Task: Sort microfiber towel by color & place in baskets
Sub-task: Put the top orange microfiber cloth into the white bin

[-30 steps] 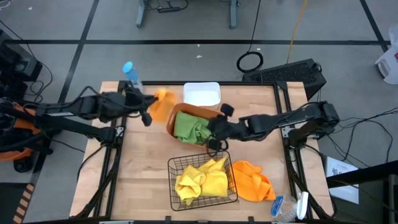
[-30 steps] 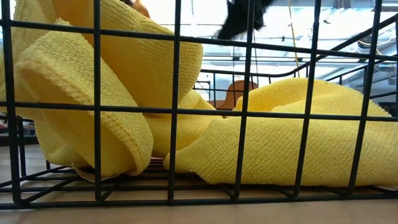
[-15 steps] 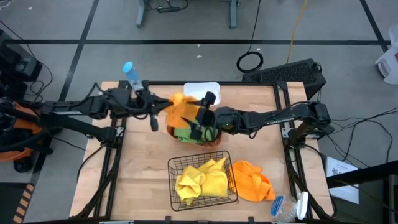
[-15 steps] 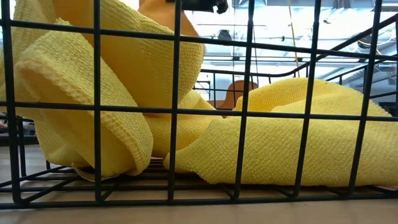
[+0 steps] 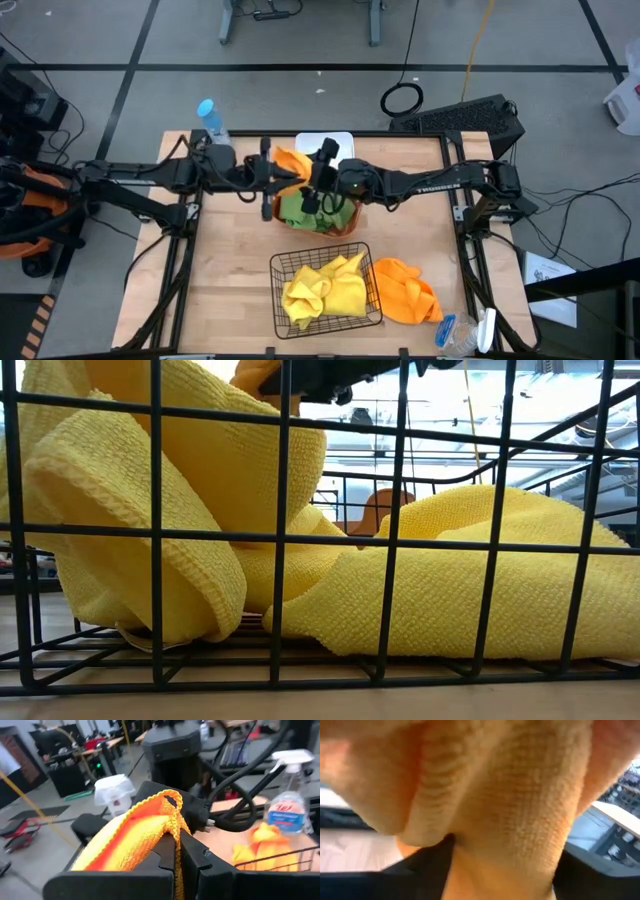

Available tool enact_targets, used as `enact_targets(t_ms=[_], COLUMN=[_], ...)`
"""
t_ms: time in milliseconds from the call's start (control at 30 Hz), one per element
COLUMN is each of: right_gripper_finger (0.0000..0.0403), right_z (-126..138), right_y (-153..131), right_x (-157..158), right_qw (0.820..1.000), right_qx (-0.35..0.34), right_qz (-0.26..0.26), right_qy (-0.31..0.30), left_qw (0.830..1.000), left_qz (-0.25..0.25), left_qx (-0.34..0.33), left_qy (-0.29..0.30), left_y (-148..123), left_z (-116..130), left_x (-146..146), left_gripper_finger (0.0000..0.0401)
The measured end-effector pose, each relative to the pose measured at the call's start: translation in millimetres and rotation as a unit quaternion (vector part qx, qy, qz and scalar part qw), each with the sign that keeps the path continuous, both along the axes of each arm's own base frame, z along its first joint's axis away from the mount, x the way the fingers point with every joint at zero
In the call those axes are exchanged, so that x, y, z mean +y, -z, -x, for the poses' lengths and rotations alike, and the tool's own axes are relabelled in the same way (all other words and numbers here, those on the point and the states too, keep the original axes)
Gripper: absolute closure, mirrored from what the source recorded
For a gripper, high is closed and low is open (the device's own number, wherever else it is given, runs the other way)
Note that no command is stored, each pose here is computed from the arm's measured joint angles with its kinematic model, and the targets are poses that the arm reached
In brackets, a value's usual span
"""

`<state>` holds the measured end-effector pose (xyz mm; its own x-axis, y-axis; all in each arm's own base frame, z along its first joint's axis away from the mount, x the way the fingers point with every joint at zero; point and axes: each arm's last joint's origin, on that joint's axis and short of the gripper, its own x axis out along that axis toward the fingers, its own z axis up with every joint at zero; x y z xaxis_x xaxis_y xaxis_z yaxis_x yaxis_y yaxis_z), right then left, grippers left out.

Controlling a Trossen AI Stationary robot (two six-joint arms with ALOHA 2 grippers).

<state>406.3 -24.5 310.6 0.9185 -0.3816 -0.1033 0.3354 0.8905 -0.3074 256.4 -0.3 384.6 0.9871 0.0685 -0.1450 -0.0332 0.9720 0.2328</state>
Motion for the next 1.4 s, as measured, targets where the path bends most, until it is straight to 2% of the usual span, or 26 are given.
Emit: enact_targets(t_ms=[100,233,300,600,867,1033,1233,1400], right_gripper_finger=[0.0216,0.0359,0.0387,0.0398,0.0401,0.0402,0.0402,0.0402], right_z=[0,2,4,18,39,51,55,60], right_y=[-1,-5,-8,-19,-33,-39,-38,-37], right_x=[-1,-1,0,-6,-15,-22,-38,-64], right_qw=[1.0,0.999,0.999,0.997,0.996,0.994,0.993,0.994], right_qx=[0.002,0.007,0.009,0.038,0.073,0.094,0.108,0.104], right_qz=[0.012,0.039,0.046,0.058,0.053,0.05,0.049,0.024], right_qy=[-0.004,-0.014,-0.023,-0.02,-0.008,0.0,0.02,0.012], left_qw=[1.0,1.0,1.0,0.997,0.992,0.981,0.968,0.956], left_qz=[0.001,-0.012,-0.018,-0.027,-0.002,0.02,0.046,0.068], left_qx=[0.001,-0.005,-0.001,0.037,0.066,0.097,0.14,0.174], left_qy=[0.012,0.026,0.022,-0.065,-0.109,-0.164,-0.202,-0.226], left_y=[0,-5,-7,-2,4,14,43,70], left_z=[1,10,14,22,25,28,29,31], left_x=[0,0,1,18,31,39,47,54], left_gripper_finger=[0.0398,0.0391,0.0383,0.0365,0.0357,0.0307,0.0224,0.0183])
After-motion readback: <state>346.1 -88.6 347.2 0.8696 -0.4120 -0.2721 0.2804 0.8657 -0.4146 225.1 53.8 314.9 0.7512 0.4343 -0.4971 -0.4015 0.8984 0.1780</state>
